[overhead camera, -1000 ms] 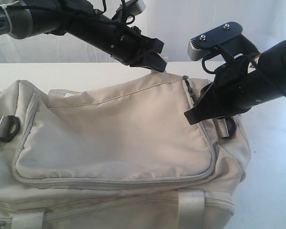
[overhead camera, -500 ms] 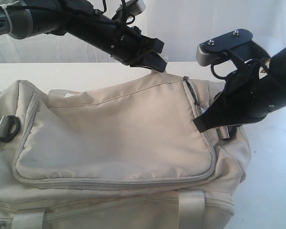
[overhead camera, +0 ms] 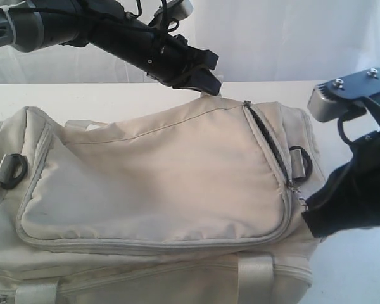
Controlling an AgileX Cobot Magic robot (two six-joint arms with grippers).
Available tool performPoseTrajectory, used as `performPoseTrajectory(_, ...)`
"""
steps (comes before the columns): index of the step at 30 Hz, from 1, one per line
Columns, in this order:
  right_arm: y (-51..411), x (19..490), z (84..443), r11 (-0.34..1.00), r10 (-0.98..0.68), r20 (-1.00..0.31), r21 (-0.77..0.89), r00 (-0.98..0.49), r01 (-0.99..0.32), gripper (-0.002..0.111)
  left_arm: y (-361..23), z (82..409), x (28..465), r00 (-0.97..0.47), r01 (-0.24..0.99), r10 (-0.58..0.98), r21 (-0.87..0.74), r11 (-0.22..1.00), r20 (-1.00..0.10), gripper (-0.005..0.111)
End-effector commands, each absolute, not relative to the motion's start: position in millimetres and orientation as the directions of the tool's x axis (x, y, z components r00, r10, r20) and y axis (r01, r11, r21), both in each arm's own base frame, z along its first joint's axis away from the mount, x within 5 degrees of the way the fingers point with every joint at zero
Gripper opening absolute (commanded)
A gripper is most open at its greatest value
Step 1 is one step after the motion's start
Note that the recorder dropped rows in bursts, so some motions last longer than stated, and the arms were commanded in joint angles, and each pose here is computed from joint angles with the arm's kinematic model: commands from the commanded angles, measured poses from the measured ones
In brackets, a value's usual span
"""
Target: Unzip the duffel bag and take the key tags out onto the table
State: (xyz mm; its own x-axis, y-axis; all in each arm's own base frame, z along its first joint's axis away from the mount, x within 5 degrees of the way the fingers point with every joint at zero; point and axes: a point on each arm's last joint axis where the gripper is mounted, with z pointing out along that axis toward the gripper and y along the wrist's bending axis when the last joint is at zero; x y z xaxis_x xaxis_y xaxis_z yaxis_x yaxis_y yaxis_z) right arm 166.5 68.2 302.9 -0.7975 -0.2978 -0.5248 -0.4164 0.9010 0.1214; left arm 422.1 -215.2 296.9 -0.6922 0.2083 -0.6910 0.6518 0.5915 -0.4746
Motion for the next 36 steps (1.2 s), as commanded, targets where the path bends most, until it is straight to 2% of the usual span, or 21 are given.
performPoseTrajectory(1,66,140,299,0.883,-0.273,-0.524,0.195,-0.807,-0.426,0.000,-214,315,419,-0.678,0.651,0.163,-0.483,0.586,-0.717,0.000)
performPoseTrajectory(13,79,115,269,0.784,-0.214,-0.545,0.399,-0.811,-0.475,0.000,-214,315,420,-0.688,0.635,0.145,-0.494,0.594,-0.711,0.000)
performPoseTrajectory(16,82,118,263,0.769,-0.170,-0.590,0.421,-0.789,-0.481,0.000,-213,315,420,-0.685,0.640,0.152,-0.488,0.594,-0.713,0.000)
performPoseTrajectory(21,80,119,252,0.785,-0.131,-0.590,0.428,-0.796,-0.447,0.000,-213,312,418,-0.686,0.650,0.188,-0.476,0.592,-0.703,0.000)
performPoseTrajectory(23,80,118,250,0.786,-0.132,-0.584,0.430,-0.801,-0.444,0.000,-212,311,417,-0.685,0.654,0.201,-0.469,0.594,-0.700,0.008)
performPoseTrajectory(25,80,118,250,0.787,-0.133,-0.585,0.428,-0.800,-0.444,0.000,-211,310,417,-0.677,0.660,0.222,-0.446,0.605,-0.701,0.020)
performPoseTrajectory(29,80,119,250,0.789,-0.129,-0.589,0.426,-0.797,-0.443,0.000,-201,313,416,-0.636,0.687,0.302,-0.341,0.642,-0.710,0.054)
performPoseTrajectory(30,80,119,250,0.789,-0.129,-0.589,0.426,-0.797,-0.443,0.000,-199,314,416,-0.630,0.689,0.313,-0.326,0.647,-0.711,0.058)
performPoseTrajectory(32,80,120,250,0.791,-0.124,-0.595,0.423,-0.794,-0.441,0.000,-193,323,411,-0.622,0.697,0.326,-0.314,0.644,-0.712,0.062)
performPoseTrajectory(36,79,122,251,0.797,-0.113,-0.608,0.417,-0.786,-0.437,0.000,-186,344,389,-0.602,0.749,0.414,-0.302,0.590,-0.683,0.060)
